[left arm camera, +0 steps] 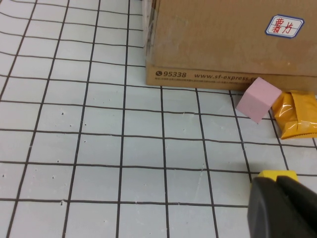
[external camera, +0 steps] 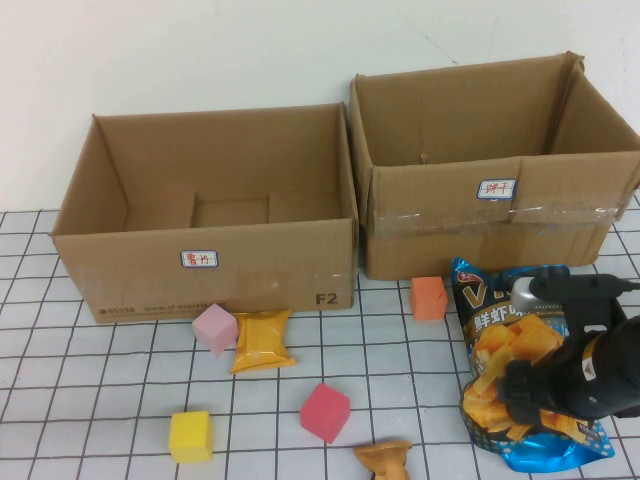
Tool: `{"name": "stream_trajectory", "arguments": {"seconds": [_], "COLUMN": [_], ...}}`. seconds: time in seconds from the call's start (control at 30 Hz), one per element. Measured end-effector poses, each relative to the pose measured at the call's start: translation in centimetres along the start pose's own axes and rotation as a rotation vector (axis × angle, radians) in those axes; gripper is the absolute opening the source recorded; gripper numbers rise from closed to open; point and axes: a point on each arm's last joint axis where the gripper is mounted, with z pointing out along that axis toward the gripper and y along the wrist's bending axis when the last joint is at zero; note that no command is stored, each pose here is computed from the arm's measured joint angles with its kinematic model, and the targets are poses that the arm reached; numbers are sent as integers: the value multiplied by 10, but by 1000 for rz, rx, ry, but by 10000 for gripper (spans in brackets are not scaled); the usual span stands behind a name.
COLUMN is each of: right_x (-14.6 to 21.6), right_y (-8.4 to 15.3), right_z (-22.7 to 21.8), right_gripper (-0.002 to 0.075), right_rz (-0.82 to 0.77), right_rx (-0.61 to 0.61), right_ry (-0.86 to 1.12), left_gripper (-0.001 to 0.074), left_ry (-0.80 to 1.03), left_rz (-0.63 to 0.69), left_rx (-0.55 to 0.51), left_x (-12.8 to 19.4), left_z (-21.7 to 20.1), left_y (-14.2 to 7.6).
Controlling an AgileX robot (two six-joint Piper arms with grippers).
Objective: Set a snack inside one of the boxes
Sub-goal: Pick up the potato chip
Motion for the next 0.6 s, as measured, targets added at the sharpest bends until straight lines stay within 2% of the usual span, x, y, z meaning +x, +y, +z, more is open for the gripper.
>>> {"name": "stream_trajectory", "arguments": {"seconds": [0.1,0.2,0.47,0.53,0.6], "right_x": [0,0,-1,-2,-3], "right_y": [0,0,0,0,0], "right_z": [1,1,-1,-2,-5], "right_gripper": [627,569,191,114,95], "right_rz": [-2,-13,-24,-24,-25], "right_rx": [0,-2,-5,-7,-10], "right_ry": [2,0,-10,-15,-23], "left_gripper": [-2,-2,-2,-2,-2], "left_ry": [0,0,1,1,1], "left_rz": [-3,-6,-8,-8,-8], "left_rx": [2,3,4,4,4], "left_x": [0,0,0,0,0], "left_z": [0,0,0,0,0], "left_y": [0,0,0,0,0]}}
